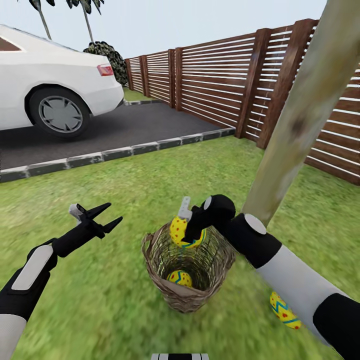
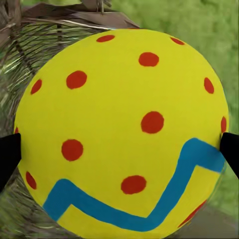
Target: Take the three Easter eggs out of the wicker basket on the lawn in the garden, then place them on the lawn next to a single tree (choose any tree) so that all three eggs are next to the same tree and none are left in the basket.
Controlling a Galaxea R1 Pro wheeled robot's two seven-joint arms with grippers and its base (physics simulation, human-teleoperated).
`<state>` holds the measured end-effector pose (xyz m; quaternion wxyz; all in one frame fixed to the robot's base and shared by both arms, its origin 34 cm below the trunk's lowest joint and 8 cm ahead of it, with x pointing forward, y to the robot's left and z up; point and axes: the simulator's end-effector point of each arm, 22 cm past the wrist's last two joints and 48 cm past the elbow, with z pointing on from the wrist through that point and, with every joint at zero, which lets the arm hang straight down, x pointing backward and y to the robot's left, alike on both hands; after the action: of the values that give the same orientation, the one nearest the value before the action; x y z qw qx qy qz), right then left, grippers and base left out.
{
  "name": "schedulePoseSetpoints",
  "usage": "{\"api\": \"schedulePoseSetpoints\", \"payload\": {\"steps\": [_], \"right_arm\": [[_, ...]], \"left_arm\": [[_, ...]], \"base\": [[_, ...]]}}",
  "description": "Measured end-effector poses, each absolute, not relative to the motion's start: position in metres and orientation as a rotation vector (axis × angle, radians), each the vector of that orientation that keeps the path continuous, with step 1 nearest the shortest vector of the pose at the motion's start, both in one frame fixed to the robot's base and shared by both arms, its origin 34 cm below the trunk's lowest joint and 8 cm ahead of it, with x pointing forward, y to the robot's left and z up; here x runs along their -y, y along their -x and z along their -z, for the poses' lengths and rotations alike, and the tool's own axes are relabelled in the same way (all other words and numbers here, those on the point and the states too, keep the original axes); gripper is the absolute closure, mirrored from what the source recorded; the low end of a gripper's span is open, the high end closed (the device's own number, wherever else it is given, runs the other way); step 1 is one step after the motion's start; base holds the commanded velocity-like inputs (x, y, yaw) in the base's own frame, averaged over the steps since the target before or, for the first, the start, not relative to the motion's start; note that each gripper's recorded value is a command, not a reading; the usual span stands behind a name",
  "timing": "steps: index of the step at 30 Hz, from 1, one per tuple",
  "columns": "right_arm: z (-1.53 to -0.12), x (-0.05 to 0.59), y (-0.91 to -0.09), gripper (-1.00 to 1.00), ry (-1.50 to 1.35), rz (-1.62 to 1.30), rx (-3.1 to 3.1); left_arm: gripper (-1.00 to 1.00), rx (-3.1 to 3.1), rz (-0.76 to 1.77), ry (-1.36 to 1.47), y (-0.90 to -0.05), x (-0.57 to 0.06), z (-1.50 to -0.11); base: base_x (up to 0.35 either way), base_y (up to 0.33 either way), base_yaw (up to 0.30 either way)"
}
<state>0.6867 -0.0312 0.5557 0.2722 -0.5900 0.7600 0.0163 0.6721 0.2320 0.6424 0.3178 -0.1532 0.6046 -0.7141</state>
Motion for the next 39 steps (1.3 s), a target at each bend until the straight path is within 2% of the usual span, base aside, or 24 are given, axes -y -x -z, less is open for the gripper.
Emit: {"api": "schedulePoseSetpoints", "payload": {"steps": [3,6,8,11,13,16,24,29,39], "right_arm": [[-0.586,0.031,-0.683,1.0,1.537,-0.087,-2.028],[-0.616,0.038,-0.683,1.0,1.393,-0.276,-2.091],[-0.644,0.051,-0.688,1.0,1.217,-0.477,-2.101],[-0.672,0.044,-0.665,1.0,1.002,-0.929,-2.016],[-0.665,0.036,-0.643,1.0,0.954,-1.1,-1.995],[-0.676,0.061,-0.635,1.0,0.726,-1.322,-1.918],[-0.636,0.087,-0.634,1.0,0.51,-1.381,-1.99],[-0.637,0.094,-0.638,1.0,0.491,-1.358,-1.983],[-0.648,0.11,-0.645,1.0,0.445,-1.34,-1.954]], "left_arm": [[-1.0,-1.584,1.878,0.391,-0.67,-0.232,-0.65],[-1.0,-1.586,1.871,0.379,-0.669,-0.231,-0.655],[-1.0,-1.584,1.867,0.372,-0.668,-0.231,-0.659],[-1.0,-1.582,1.866,0.364,-0.668,-0.23,-0.665],[-1.0,-1.581,1.869,0.358,-0.668,-0.228,-0.671],[-1.0,-1.577,1.873,0.348,-0.669,-0.224,-0.681],[-1.0,-1.531,1.89,0.254,-0.663,-0.212,-0.717],[-1.0,-1.528,1.955,0.168,-0.649,-0.171,-0.729],[-1.0,-1.483,1.962,0.06,-0.635,-0.159,-0.761]], "base": [[-0.105,0.0,0.0],[-0.317,0.0,0.0],[-0.34,0.0,0.0],[-0.342,0.0,0.0],[-0.34,0.0,0.0],[-0.138,0.0,0.0],[-0.004,0.0,-0.149],[0.0,0.0,-0.222],[0.0,0.0,-0.223]]}}
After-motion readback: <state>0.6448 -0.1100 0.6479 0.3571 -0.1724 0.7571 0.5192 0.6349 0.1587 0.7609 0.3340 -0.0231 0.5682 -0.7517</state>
